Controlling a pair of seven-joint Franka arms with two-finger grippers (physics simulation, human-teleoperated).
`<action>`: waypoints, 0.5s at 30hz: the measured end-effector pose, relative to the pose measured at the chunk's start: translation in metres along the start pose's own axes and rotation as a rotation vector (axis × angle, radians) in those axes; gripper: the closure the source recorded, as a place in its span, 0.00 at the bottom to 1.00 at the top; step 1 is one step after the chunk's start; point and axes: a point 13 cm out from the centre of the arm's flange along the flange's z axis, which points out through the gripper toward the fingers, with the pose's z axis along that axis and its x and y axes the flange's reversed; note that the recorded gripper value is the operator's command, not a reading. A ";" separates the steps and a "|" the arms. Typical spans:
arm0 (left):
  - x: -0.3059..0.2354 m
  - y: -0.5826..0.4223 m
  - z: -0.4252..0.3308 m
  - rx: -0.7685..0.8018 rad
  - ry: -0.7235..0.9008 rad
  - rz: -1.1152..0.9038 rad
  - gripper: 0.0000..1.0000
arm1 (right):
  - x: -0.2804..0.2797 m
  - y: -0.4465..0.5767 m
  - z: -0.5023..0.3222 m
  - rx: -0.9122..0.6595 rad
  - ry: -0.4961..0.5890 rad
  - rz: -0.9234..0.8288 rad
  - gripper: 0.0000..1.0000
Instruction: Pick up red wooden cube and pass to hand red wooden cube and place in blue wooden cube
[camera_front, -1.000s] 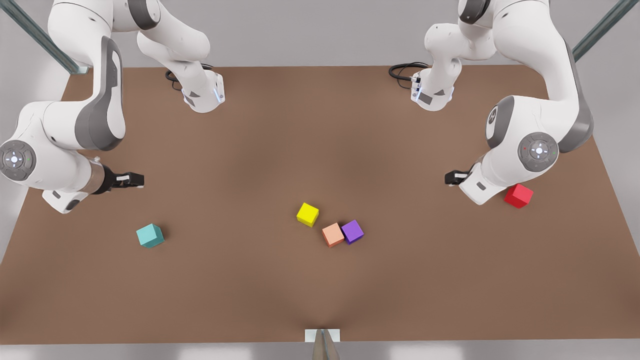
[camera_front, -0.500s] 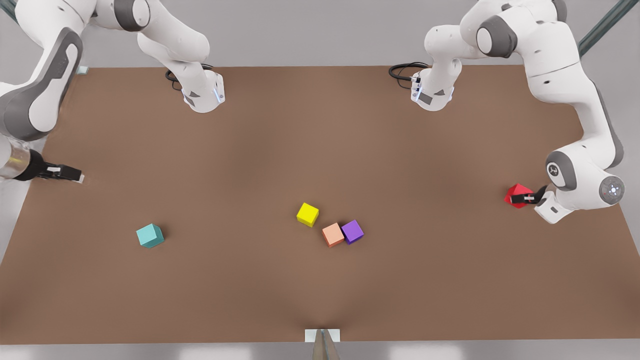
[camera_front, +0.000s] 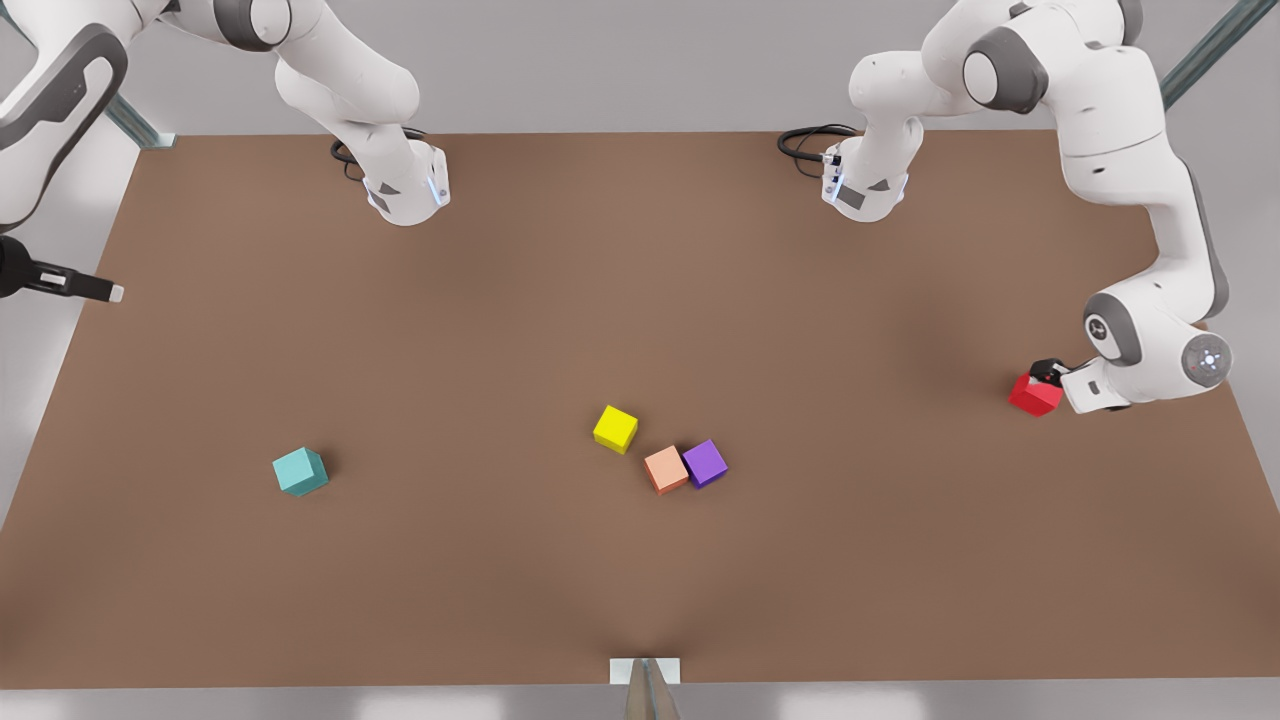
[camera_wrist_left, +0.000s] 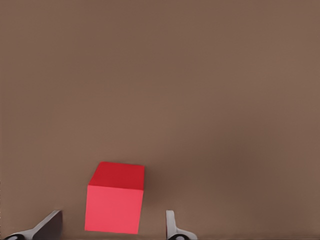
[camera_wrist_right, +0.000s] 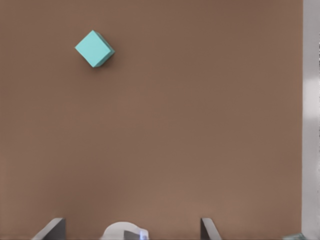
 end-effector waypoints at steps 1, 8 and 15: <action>0.000 0.000 0.004 -0.002 0.003 0.009 0.00 | 0.001 0.000 -0.001 0.004 0.001 -0.003 0.00; -0.003 -0.003 0.021 -0.019 0.006 0.051 0.00 | 0.000 -0.002 0.012 0.017 0.034 -0.010 0.00; -0.009 0.005 0.022 -0.050 -0.013 0.070 0.00 | -0.008 0.044 0.008 0.112 0.043 -0.091 0.00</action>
